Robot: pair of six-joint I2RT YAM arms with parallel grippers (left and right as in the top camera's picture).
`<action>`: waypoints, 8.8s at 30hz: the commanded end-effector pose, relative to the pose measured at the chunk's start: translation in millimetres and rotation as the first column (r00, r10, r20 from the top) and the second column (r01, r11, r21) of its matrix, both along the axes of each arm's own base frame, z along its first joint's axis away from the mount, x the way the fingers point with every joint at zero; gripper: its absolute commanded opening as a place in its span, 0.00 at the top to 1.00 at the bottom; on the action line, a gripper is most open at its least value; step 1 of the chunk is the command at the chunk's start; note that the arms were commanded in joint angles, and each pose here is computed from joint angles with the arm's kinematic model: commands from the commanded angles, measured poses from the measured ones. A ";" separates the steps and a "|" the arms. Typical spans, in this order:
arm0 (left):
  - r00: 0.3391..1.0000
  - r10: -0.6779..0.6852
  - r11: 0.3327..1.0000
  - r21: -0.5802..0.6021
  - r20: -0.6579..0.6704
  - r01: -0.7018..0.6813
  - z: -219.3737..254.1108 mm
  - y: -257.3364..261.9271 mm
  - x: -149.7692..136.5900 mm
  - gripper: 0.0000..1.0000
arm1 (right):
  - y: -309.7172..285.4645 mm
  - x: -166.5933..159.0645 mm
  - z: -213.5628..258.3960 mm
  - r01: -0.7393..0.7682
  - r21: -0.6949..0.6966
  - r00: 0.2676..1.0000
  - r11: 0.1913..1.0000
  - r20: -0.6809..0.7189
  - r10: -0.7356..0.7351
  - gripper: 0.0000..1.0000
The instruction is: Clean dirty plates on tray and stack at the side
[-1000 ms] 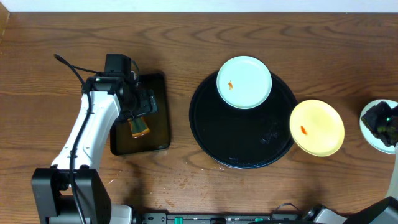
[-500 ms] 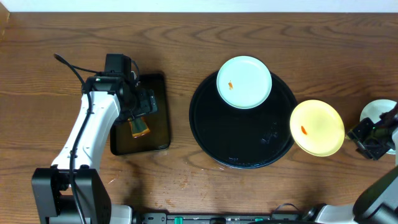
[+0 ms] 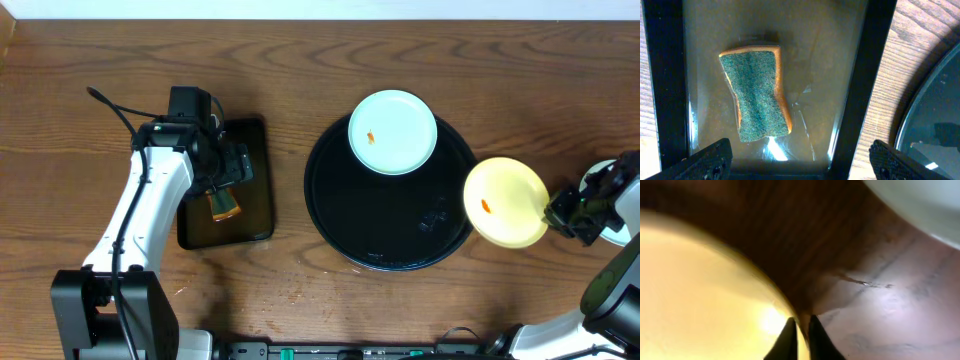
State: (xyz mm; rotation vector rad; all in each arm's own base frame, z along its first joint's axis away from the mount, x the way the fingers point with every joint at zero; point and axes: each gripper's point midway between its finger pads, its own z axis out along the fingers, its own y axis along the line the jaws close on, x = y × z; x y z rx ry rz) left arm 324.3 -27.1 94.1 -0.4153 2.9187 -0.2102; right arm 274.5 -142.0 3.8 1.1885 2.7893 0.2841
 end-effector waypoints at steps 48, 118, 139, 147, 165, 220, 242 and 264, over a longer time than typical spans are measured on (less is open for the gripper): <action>1.000 -0.010 1.000 -0.007 0.016 0.010 5.4 -1.4 4.3 0.11 | 205.1 16.7 -4.1 -0.767 -0.055 0.635 0.640 0.085 0.768 0.79; 0.993 0.111 0.976 0.193 -0.025 -0.104 -118.2 36.8 -8.2 0.93 | 191.6 15.6 -38.8 -0.536 -0.039 0.844 0.844 -0.014 0.536 0.99; 0.985 0.158 0.973 0.182 -0.067 -0.143 -78.0 35.8 -48.0 0.39 | 191.0 10.9 -39.2 -0.535 -0.029 0.845 0.844 -0.031 0.534 0.99; 0.988 0.157 0.973 0.172 -0.013 -0.152 -103.4 35.7 -47.5 0.80 | 191.1 9.3 -39.1 -0.535 -0.025 0.844 0.844 -0.036 0.534 0.99; 0.994 0.085 0.979 0.179 0.063 -0.095 -50.9 35.6 -24.6 0.32 | 192.3 7.1 -39.1 -0.536 -0.014 0.844 0.844 -0.040 0.535 0.99; 0.999 0.030 0.990 0.134 0.030 -0.034 -99.8 23.2 -32.0 0.93 | 192.4 7.4 -39.0 -0.536 -0.015 0.844 0.844 -0.039 0.535 0.99; 0.942 -0.189 0.977 -0.040 0.276 0.208 53.5 -102.7 18.2 0.92 | 190.3 14.9 -39.8 -0.581 -0.052 0.814 0.812 -0.015 0.581 0.99; 0.911 -0.377 0.847 -0.336 0.169 0.412 -44.6 -317.1 -35.3 0.92 | 190.0 8.9 -42.0 -0.566 -0.038 0.824 0.823 -0.034 0.565 0.99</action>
